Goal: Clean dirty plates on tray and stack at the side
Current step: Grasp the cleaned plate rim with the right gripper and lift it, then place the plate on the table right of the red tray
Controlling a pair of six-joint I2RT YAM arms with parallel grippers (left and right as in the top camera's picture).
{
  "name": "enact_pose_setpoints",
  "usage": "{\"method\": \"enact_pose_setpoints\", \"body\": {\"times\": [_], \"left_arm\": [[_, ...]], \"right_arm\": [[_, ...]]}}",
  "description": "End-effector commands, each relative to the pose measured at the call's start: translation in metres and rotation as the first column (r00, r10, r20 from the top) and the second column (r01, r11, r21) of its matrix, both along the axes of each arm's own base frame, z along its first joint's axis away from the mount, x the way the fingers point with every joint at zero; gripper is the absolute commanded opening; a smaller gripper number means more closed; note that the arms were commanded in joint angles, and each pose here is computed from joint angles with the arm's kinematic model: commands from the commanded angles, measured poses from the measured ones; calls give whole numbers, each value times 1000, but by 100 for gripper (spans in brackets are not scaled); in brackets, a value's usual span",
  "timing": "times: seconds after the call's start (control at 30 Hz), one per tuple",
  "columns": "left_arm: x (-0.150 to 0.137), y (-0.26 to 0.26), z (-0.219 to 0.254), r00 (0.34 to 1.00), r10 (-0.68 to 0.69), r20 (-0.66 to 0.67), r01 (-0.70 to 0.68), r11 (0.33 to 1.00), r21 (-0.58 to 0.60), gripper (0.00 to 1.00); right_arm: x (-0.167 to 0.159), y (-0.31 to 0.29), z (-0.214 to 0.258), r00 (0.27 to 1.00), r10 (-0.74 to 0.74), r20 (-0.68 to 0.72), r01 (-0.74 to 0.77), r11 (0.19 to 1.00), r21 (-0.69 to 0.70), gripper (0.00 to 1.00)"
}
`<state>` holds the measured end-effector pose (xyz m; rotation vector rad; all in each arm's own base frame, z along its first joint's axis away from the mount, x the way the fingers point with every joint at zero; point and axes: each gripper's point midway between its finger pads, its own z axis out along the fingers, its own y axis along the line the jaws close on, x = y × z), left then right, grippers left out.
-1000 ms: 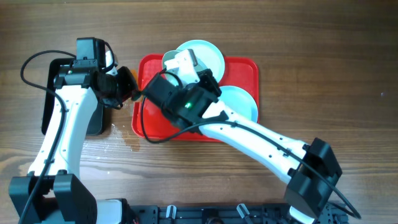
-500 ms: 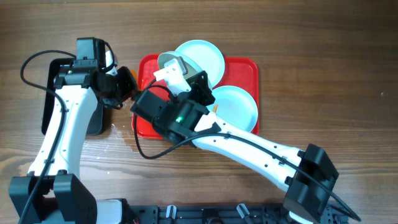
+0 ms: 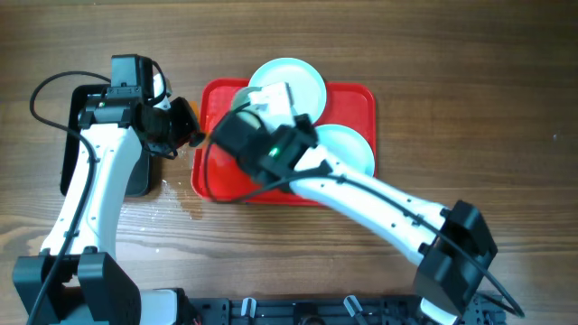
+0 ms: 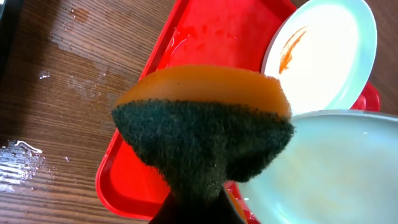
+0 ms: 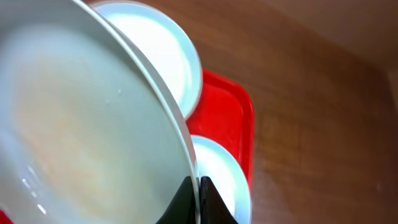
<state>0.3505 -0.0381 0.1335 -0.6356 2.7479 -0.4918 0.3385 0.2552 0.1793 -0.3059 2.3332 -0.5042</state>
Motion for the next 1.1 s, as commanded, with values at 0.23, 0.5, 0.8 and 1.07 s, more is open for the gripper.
{"method": "enact_pose_setpoints", "body": {"times": [0.23,0.5,0.8,1.07], "left_arm": [[5,4,10,999,-11,44,10,1000,22,4],[1,4,6,1000,-11,25,11,1000,21,4],[2,4,7,999,-11,32,10,1000,21,4],[2,4,4,999,-11,32,10,1000,21,4]], "right_arm": [[4,6,0,983,49,-177,3,960,278,4],[15,-29,23,964,65,-256,56,897,439,4],[63,-198,28,908,-267,-322,407,746,528,4],[50,-334,-42,688,-583,-431,724,507,469,4]]}}
